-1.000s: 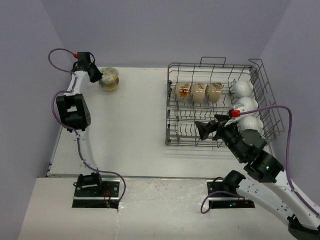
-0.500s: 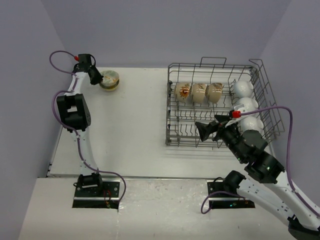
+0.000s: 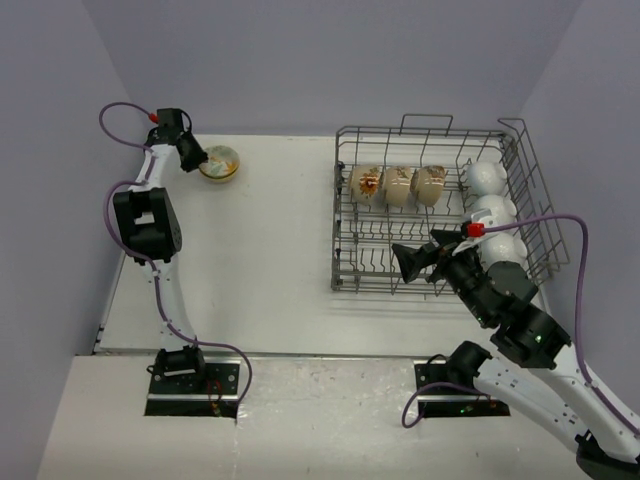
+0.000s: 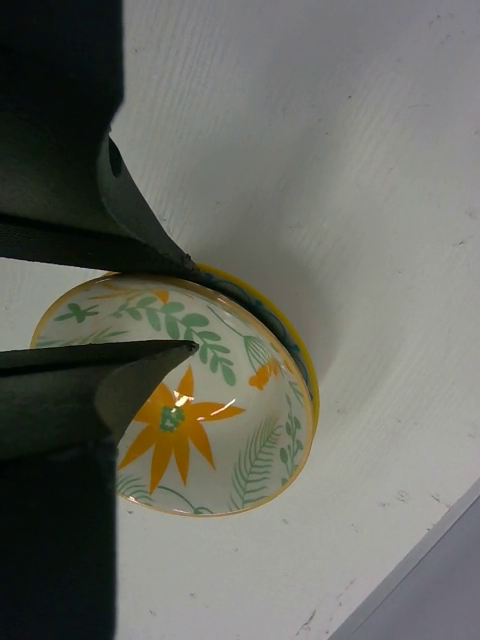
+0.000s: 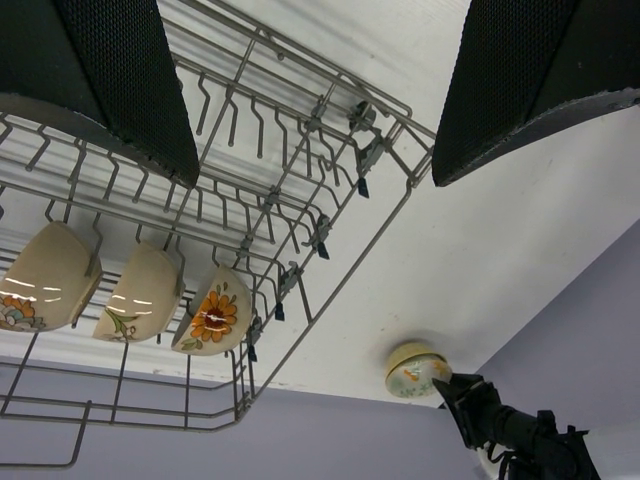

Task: Unload the bowls from the dish rack

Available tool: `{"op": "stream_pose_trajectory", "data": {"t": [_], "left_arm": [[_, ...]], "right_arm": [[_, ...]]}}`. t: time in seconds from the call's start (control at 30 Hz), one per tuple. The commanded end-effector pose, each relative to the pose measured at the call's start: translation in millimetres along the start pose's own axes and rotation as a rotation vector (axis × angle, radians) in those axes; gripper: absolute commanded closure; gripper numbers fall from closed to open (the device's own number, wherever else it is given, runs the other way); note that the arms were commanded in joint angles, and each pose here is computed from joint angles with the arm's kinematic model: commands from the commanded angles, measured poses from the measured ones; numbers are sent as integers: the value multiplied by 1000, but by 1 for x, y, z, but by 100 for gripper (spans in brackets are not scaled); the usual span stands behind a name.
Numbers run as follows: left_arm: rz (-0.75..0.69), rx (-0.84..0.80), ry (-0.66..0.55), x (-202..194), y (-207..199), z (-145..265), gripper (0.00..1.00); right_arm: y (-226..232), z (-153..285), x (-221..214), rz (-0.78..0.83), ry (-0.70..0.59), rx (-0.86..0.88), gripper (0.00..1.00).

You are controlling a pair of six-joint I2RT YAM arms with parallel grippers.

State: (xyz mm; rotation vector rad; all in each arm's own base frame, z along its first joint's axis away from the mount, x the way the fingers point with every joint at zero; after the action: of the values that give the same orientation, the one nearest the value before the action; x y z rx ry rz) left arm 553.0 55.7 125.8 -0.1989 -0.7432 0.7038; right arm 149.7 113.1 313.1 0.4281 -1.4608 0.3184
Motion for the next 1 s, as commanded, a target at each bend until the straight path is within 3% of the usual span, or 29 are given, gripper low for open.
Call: {"op": "stream_pose_trajectory", "data": {"t": [0.0, 0.13, 0.33, 0.43, 0.5, 0.63, 0.67, 0.83, 0.9, 0.97], "left_arm": [[-3, -35, -81, 28, -16, 36, 68], [2, -21, -63, 24, -13, 34, 74], [18, 32, -44, 19, -4, 33, 73], [25, 49, -47, 20, -1, 37, 64], [26, 62, -50, 22, 0, 41, 47], [25, 75, -69, 29, 1, 51, 34], [20, 70, -74, 30, -1, 54, 26], [23, 66, -64, 36, -3, 63, 21], [23, 55, -84, 42, -7, 76, 15], [25, 43, -115, 49, -12, 100, 0]], "right_arm": [[1, -2, 3, 1, -26, 12, 1], [2, -3, 3, 0, -26, 17, 1], [3, -3, 3, 4, -23, 19, 1], [3, -5, 1, 6, -14, 22, 1], [4, -7, -1, 9, -5, 21, 1], [4, -8, 0, 13, -2, 19, 1], [4, -8, 0, 15, -1, 19, 1], [3, -16, -5, 15, 29, -7, 1], [-1, -21, -8, -5, 62, -47, 1], [0, -30, -10, -36, 108, -44, 1]]}}
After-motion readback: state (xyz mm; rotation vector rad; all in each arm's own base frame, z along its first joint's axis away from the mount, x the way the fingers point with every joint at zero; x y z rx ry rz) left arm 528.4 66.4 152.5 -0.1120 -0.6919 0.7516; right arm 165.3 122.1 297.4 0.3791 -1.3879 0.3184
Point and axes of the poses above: each gripper's point midway between its finger pads, its own z axis back along the fingers, its own y axis along the line the jaws close on, x = y × z, the point moved 6 cm from there along z, back along the fingers, and after that the axes turned 7 degrees about z, right-handed, at the moved point
